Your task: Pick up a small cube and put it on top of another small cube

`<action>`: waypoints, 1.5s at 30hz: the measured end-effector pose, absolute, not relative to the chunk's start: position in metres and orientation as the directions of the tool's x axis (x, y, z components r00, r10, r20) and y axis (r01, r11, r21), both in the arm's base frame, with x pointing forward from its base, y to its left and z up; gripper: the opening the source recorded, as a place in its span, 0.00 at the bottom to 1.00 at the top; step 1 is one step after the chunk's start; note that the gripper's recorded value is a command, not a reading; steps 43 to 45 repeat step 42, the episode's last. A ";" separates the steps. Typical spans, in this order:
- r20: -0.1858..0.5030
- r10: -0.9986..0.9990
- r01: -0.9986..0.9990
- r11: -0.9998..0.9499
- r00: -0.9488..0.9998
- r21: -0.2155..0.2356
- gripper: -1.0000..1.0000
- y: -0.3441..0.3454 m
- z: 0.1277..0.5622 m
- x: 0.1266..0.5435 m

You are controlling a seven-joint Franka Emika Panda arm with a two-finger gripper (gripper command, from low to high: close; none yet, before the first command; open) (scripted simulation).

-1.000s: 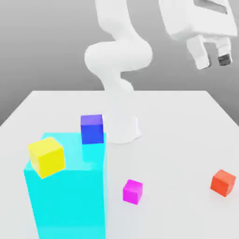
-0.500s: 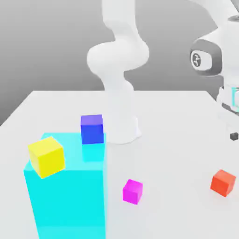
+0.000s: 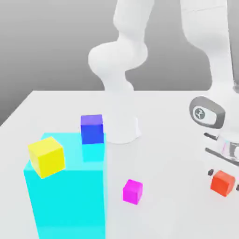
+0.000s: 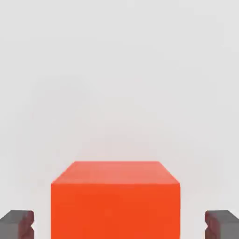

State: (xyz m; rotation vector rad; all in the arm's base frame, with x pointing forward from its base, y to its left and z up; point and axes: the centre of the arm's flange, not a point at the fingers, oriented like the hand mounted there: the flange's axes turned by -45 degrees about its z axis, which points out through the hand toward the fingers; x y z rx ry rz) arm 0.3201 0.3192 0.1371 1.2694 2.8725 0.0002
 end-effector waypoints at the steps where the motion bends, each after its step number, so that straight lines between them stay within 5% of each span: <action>1: -0.001 0.739 0.739 0.673 -0.673 0.000 0.00 0.319 0.137 0.320; 4: -0.001 0.739 0.739 0.674 -0.674 -0.001 0.00 0.319 0.134 0.320; 13: 0.036 0.748 0.748 0.663 -0.663 -0.007 0.00 0.290 0.230 0.351; 24: 0.075 0.782 0.785 0.619 -0.618 0.007 0.00 0.133 0.360 0.420; 33: 0.015 0.845 0.845 0.534 -0.534 0.002 0.00 -0.033 0.456 0.395; 38: -0.001 0.860 0.860 0.510 -0.510 -0.004 0.00 -0.065 0.422 0.382; 39: -0.002 0.861 0.861 0.509 -0.509 -0.003 1.00 -0.066 0.412 0.381; 45: -0.002 0.861 0.861 0.509 -0.509 -0.003 1.00 -0.066 0.412 0.381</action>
